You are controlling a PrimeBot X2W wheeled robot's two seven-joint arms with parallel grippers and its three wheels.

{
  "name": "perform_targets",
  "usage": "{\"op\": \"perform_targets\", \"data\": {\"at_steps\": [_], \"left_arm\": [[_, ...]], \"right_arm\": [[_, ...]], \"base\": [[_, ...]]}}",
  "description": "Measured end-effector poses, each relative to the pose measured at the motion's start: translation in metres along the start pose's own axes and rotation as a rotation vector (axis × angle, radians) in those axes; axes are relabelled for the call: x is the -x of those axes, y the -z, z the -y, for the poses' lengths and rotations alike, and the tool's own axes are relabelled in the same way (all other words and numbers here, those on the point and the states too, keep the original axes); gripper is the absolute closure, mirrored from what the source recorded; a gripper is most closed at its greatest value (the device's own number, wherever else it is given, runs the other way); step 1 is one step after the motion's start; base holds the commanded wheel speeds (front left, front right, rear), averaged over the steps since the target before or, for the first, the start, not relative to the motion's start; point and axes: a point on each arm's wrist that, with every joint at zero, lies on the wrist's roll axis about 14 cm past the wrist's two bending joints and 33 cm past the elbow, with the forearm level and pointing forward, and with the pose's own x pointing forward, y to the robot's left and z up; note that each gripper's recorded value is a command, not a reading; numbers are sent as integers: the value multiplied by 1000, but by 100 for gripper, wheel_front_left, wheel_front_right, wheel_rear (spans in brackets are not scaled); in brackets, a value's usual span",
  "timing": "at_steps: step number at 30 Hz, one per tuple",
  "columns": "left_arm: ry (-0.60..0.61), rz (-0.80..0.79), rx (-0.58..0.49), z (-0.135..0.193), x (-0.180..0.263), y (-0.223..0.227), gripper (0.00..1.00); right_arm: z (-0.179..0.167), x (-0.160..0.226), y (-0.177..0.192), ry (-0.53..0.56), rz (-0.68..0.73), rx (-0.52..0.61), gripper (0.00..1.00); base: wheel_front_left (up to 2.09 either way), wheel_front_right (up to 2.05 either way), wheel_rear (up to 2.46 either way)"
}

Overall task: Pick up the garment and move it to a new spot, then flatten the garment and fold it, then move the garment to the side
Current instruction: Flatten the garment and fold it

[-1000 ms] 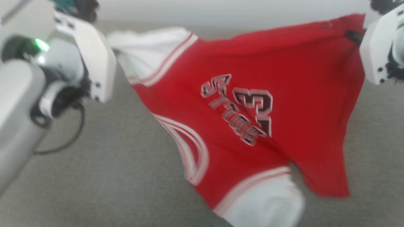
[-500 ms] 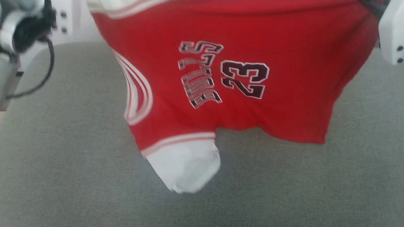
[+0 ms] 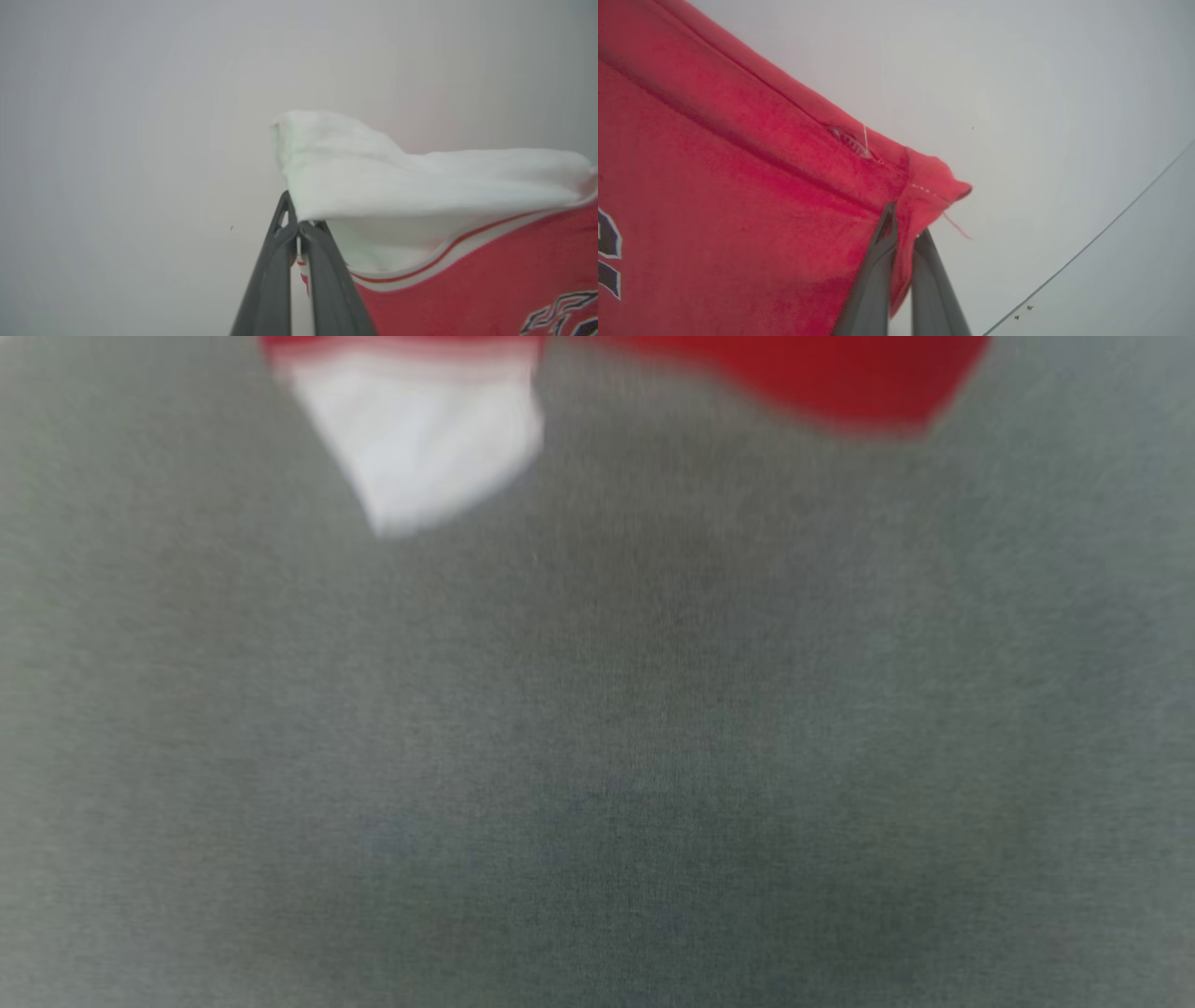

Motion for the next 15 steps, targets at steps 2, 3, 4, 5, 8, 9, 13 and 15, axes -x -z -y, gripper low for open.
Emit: {"op": "perform_targets", "data": {"at_steps": [2,3,4,5,8,9,13,15], "left_arm": [[-7,76,-27,2,-12,1,100],[-15,105,-22,2,-18,2,100],[-22,134,-24,3,-23,4,100],[-22,134,-24,3,-23,4,100],[-6,164,-21,11,-31,25,100],[17,127,-25,17,-31,41,100],[70,-77,24,29,-11,103,100],[93,-190,38,33,4,126,100]], "right_arm": [[6,-13,6,35,52,34,100],[7,-18,10,47,77,47,100],[6,-23,16,54,90,60,100],[6,-23,16,54,90,60,100],[-9,-33,54,39,47,68,100],[-19,-35,69,23,11,52,100],[-56,-24,111,-56,-117,31,100],[-70,-13,125,-92,-176,15,100]], "base": [[0,0,0],[0,0,0],[0,0,0],[0,0,0],[0,0,0],[0,0,0],[0,0,0],[0,0,0]]}}
